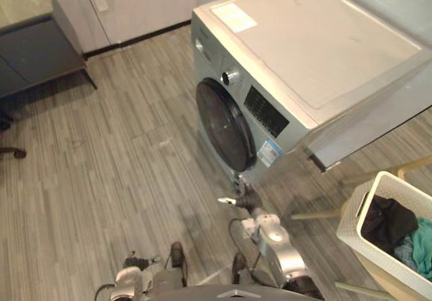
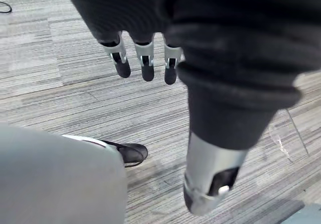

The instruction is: Pick up the laundry basket with both hands and put the clothes into the washing machine.

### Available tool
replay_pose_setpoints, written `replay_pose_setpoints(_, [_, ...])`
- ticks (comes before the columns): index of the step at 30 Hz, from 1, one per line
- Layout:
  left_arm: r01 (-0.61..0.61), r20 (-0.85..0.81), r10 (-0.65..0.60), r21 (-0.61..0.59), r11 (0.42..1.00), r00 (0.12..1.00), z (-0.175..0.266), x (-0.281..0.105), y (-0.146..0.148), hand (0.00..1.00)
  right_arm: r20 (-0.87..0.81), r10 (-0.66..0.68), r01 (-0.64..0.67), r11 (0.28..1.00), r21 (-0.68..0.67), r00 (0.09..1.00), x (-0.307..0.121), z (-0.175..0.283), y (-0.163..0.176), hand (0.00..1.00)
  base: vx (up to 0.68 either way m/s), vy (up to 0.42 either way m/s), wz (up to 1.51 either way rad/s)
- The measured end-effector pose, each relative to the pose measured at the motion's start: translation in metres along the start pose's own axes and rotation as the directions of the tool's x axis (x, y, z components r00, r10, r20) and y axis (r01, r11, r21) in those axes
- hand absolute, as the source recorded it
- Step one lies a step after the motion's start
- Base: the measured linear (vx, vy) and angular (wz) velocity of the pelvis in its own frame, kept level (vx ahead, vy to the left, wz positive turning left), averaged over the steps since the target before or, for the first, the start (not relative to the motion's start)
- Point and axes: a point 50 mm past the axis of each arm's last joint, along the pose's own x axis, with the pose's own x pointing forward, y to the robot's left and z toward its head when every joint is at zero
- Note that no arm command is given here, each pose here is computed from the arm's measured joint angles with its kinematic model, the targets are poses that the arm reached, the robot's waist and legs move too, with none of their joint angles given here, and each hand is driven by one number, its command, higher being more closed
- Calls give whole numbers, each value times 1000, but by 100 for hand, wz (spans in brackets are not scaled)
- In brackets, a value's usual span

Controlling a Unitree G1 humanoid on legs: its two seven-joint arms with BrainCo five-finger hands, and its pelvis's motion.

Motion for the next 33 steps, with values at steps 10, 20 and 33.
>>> replay_pose_setpoints(10, [-22,87,21,10,1000,996,26,1,-2,0,255,-86,118,987,-110,963,40,88,-33,0,-9,10,1])
replay_pose_setpoints(20, [-83,81,80,38,996,993,25,5,15,0,444,-250,344,928,-143,860,51,166,-82,0,-47,7,4])
replay_pose_setpoints(33, [-61,132,61,-8,998,989,36,0,-3,0,505,-432,495,869,10,748,61,206,-106,0,-46,-11,25])
